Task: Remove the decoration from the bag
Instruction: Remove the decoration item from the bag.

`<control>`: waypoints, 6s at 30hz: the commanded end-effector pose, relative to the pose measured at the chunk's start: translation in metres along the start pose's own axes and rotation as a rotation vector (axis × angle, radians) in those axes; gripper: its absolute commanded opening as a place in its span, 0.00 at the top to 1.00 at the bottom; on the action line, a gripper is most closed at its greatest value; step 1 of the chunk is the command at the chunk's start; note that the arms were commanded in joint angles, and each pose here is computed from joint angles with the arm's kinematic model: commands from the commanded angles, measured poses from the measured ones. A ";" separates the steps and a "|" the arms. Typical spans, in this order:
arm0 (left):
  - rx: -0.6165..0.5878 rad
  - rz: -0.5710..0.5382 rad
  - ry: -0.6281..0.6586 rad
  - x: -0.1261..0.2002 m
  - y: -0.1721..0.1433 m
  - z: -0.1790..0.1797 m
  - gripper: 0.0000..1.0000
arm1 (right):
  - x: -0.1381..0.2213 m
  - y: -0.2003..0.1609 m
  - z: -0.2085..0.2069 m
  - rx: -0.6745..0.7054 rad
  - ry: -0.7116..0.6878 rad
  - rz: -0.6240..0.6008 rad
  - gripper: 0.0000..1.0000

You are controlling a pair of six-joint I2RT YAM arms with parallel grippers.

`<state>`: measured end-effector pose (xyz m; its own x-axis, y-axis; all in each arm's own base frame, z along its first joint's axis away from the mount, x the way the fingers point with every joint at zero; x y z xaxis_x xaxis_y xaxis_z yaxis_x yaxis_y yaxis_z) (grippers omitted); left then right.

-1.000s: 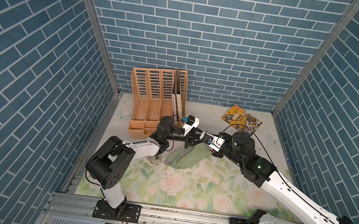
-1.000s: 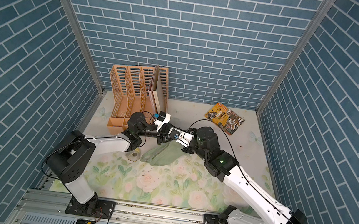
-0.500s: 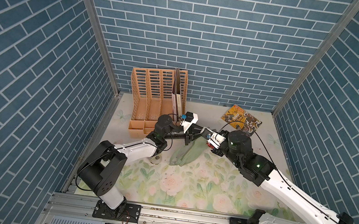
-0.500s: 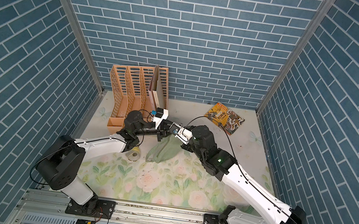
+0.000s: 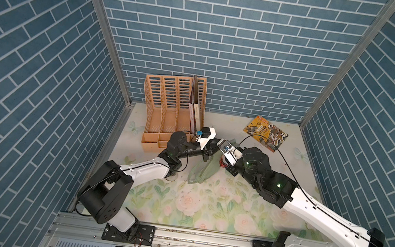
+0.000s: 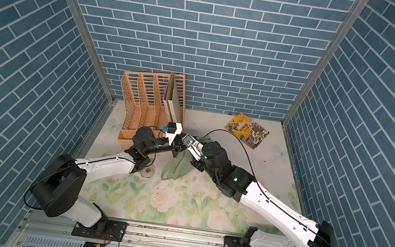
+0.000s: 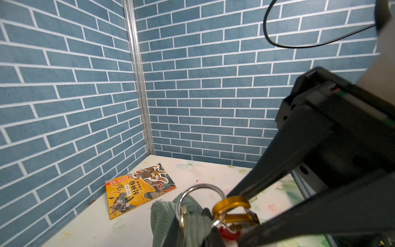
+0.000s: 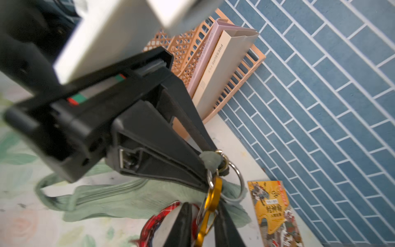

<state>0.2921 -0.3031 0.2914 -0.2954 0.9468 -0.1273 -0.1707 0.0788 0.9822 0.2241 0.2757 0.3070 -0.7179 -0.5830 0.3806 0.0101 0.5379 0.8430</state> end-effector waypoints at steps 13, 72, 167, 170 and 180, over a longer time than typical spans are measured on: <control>-0.140 -0.125 -0.072 0.007 0.034 -0.014 1.00 | 0.046 -0.001 -0.020 -0.442 0.260 -0.313 0.63; -0.146 -0.065 0.107 0.009 0.029 -0.022 1.00 | 0.003 0.011 0.001 -0.589 0.144 -0.520 0.68; -0.686 -0.022 0.446 0.018 0.022 -0.049 1.00 | -0.019 -0.007 -0.039 -1.213 0.157 -0.271 0.91; -0.711 -0.023 0.451 0.016 0.020 -0.051 1.00 | -0.018 -0.005 -0.042 -1.224 0.173 -0.275 0.91; -0.841 0.040 0.506 0.016 0.015 -0.046 1.00 | -0.014 -0.003 -0.046 -1.187 0.176 -0.235 0.92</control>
<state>0.2608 -0.2916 0.2819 -0.7229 0.6424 -0.2543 -0.6187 -0.4379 0.6523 0.2454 0.2736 0.2915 -0.5779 -0.7926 0.1948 0.6699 -0.3243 0.6679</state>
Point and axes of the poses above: each gripper's point midway between its finger pads, its own x axis back along the fingers, its own z axis along the line the jaws close on, y = z × x, the point moved 3 cm from there along x, back along the fingers, and after that the axes turned 4 degrees about -x, right-handed, at the moved point
